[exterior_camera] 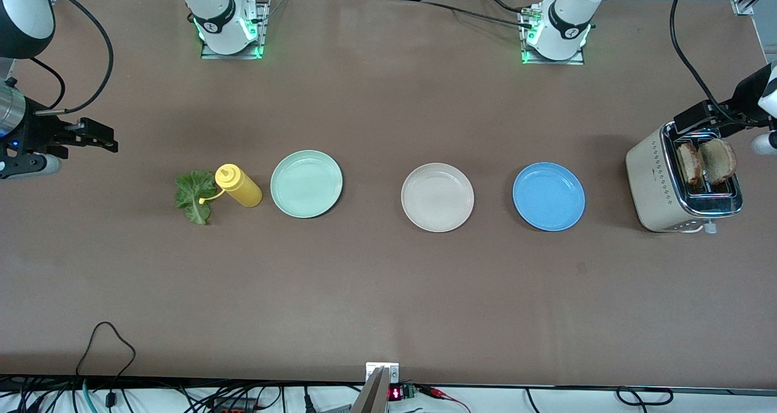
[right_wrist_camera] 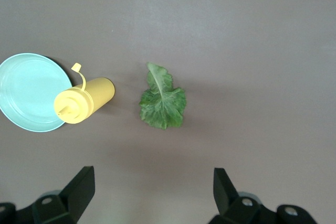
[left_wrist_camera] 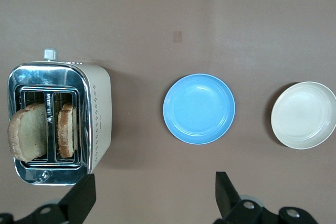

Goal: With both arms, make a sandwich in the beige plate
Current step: 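Reach the left gripper into the toaster and grasp a bread slice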

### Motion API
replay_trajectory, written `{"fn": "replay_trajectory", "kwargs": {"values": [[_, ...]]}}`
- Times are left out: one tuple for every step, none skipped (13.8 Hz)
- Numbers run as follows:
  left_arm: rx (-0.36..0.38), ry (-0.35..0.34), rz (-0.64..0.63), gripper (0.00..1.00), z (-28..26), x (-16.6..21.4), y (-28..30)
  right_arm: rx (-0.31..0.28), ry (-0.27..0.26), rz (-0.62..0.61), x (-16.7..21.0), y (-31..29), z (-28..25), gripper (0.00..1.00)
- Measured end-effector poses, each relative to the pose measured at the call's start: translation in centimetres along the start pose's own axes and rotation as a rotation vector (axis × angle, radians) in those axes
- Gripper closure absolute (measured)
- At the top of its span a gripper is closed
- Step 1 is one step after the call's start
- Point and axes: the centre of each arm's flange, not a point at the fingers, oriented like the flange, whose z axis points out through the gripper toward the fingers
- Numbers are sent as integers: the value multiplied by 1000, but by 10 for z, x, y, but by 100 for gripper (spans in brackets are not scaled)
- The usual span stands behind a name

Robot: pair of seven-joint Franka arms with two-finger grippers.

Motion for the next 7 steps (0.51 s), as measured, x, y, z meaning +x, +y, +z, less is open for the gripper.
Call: {"fn": "replay_trajectory", "kwargs": {"values": [[0,-3,0,0,1,-1,0,0,0,0,0,0,0,0],[0,-7,0,0,3,-2,0,0,0,0,0,0,0,0],[0,-12,0,0,5,-3,0,0,0,0,0,0,0,0],[1,-16,0,0,7,-3,0,1,0,-1,0,-1,0,0],[2,-24,-2,0,11,-4,-1,5,1,-1,0,-1,0,0],[4,-38,-10,0,18,-3,-6,11,2,0,0,-2,0,0],[5,-59,-28,0,29,0,-16,13,2,-1,0,-2,0,0]]}}
